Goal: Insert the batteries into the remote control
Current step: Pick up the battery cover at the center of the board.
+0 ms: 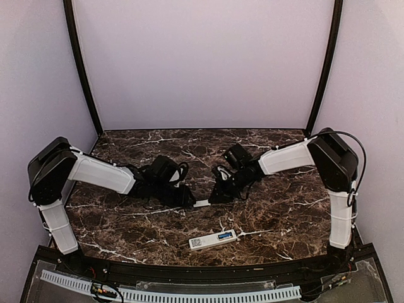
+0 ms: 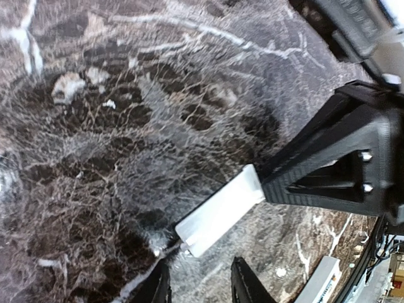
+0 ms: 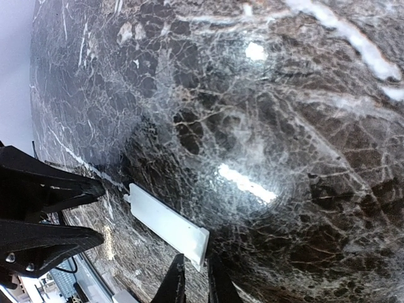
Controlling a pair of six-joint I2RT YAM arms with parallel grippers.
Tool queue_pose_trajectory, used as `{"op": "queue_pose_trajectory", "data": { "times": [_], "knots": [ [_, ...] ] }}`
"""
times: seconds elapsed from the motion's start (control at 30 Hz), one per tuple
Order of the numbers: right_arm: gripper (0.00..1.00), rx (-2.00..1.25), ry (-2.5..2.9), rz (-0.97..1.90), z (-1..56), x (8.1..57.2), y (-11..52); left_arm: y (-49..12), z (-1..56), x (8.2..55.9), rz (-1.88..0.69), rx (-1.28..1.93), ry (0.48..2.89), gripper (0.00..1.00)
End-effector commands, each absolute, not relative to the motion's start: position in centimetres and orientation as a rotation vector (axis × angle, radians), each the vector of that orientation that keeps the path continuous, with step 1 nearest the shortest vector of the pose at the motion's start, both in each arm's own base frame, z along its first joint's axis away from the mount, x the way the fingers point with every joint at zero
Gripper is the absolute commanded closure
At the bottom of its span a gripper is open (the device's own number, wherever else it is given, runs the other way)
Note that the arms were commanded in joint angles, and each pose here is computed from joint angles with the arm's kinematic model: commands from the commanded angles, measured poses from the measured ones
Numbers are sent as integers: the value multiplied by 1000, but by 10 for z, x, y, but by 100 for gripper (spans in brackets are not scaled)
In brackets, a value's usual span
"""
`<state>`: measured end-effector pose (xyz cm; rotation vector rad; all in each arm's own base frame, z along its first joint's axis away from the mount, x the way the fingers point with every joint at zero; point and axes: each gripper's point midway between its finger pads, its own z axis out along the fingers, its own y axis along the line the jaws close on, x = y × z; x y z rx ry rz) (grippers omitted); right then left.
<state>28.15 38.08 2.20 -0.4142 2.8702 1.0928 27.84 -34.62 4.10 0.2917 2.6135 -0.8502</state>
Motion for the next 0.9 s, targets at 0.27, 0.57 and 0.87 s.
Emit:
{"op": "queue_pose_trajectory", "data": {
  "times": [0.27,0.57,0.87],
  "knots": [
    [87,-410,2963,1063,-9,270,377,-345,0,268,-833,288,2711,79],
    [88,-403,2956,1154,-5,266,384,-336,-13,259,-820,280,2748,96],
    [93,-413,2920,1352,10,257,398,-336,-21,256,-828,281,2762,98]
  ]
}}
